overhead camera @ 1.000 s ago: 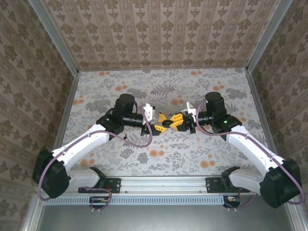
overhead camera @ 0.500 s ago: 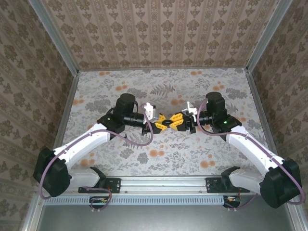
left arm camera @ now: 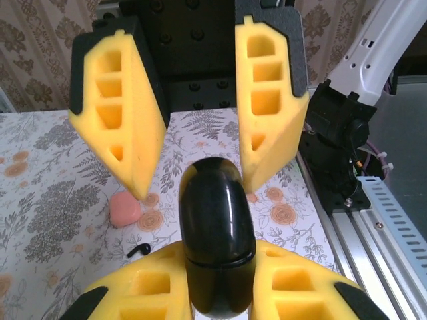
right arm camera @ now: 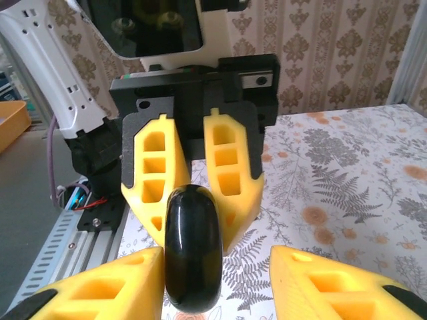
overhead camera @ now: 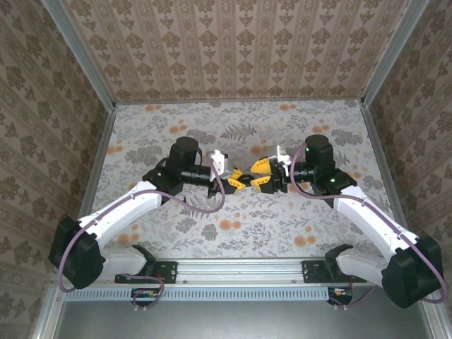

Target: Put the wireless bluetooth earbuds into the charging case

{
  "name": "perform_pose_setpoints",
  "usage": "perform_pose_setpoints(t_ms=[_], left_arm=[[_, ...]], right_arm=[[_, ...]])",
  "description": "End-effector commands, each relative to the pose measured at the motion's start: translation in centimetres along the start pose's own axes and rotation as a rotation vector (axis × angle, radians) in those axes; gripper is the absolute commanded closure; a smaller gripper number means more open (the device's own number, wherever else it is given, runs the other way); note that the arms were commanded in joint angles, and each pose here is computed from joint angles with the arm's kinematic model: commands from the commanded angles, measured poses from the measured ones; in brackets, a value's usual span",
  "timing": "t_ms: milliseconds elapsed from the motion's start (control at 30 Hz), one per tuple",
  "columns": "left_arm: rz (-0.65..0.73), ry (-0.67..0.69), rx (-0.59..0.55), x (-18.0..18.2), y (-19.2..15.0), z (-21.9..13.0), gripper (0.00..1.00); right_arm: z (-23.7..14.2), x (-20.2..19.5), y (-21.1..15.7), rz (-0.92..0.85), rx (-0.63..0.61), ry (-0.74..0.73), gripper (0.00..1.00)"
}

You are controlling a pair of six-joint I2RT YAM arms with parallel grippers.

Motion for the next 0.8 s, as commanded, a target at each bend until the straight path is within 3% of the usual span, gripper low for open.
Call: perform_pose_setpoints(t_ms=[0, 467, 633, 767], left_arm=[[0.019, -0.045, -0.013, -0.6, 0.6, 0.1, 0.85], [-0.007, -0.018, -0.023, -0.1, 0.0, -0.1, 0.86], [-0.051, 0.057, -0.045, 0.8, -0.9, -0.6, 0.86], [-0.103, 0.194, -0.038, 1.8, -2.3, -1.2, 0.86]], right_arm=[[-1.0, -1.3, 0.6, -0.002, -0.009, -0.104, 0.55], [-1.7, -2.4, 0.9, 0.061, 0.003, -0.17, 0.52], [-2.1, -2.8, 0.6, 0.166, 0.068, -0.221, 0.49], [-2.2, -3.1, 0.4, 0.271, 0.117, -0.26, 0.46]])
Point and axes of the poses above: each hand's point on the last joint's axis, 136 mm out from that joint toward the fingers, its own z axis out along the fingers, its own x axis along the line the jaws close on, y = z × x, the point moved 7 cm from there along -z, back along the fingers, and after that the axes turned 7 degrees about -z, right-handed, at the moved point
